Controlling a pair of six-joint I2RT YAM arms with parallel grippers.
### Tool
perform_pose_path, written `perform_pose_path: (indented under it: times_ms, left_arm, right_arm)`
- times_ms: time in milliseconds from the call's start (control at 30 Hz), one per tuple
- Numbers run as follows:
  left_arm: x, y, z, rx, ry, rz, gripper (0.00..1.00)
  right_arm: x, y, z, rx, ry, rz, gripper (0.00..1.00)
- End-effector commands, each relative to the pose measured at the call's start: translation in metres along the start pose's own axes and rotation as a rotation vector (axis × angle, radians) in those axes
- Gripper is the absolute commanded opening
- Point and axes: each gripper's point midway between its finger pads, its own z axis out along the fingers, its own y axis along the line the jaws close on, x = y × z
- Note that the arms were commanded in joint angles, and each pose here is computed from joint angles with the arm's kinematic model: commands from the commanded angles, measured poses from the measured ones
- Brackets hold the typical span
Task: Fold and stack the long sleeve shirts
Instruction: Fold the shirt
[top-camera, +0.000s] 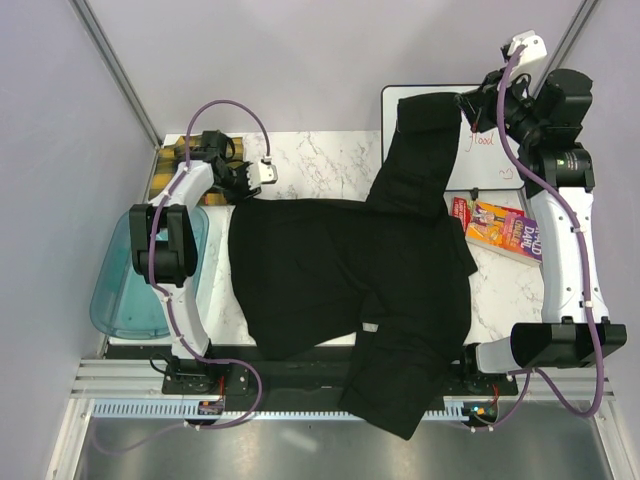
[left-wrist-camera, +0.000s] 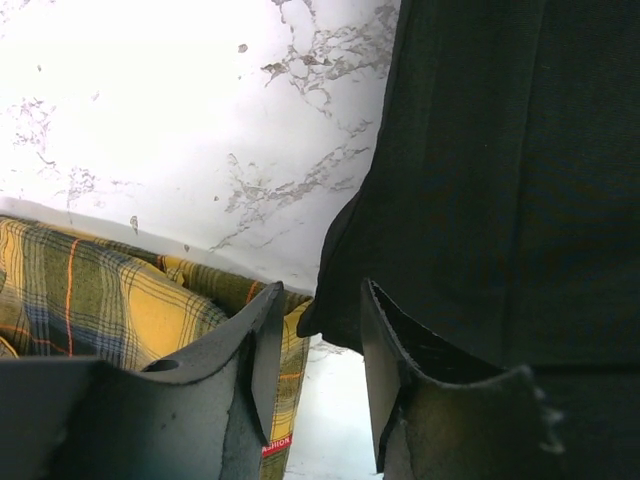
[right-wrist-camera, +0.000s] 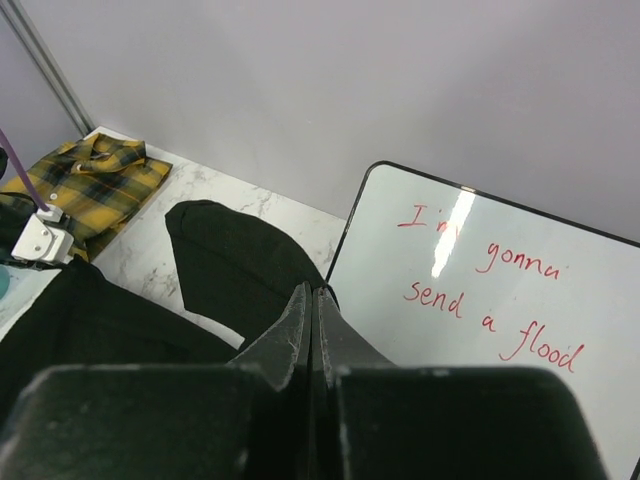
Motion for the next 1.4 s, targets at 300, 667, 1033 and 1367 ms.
perform_pose_path:
  times_ms: [300, 667, 1033, 1367]
  left_arm:
    - [-0.021, -0.018, -0.030, 0.035, -0.042, 0.046, 0.02]
    - [-0.023, -0.013, -0.047, -0.002, -0.012, -0.003, 0.36]
    - [-0.006, 0.005, 0.002, 0.094, -0.006, 0.054, 0.60]
    - [-0.006, -0.010, -0.002, 0.139, -0.006, 0.032, 0.06]
  right_arm:
    - [-0.049, 0.010, -0.015, -0.014, -0.128, -0.016, 0.00]
    - [-0.042, 0.019, -0.032, -0.013, -0.124, -0.040, 0.00]
    - [-0.041, 0.015, -0.028, -0.009, -0.117, -0.036, 0.00]
    - [-0.042, 0.015, -0.033, 0.003, -0.116, -0.061, 0.00]
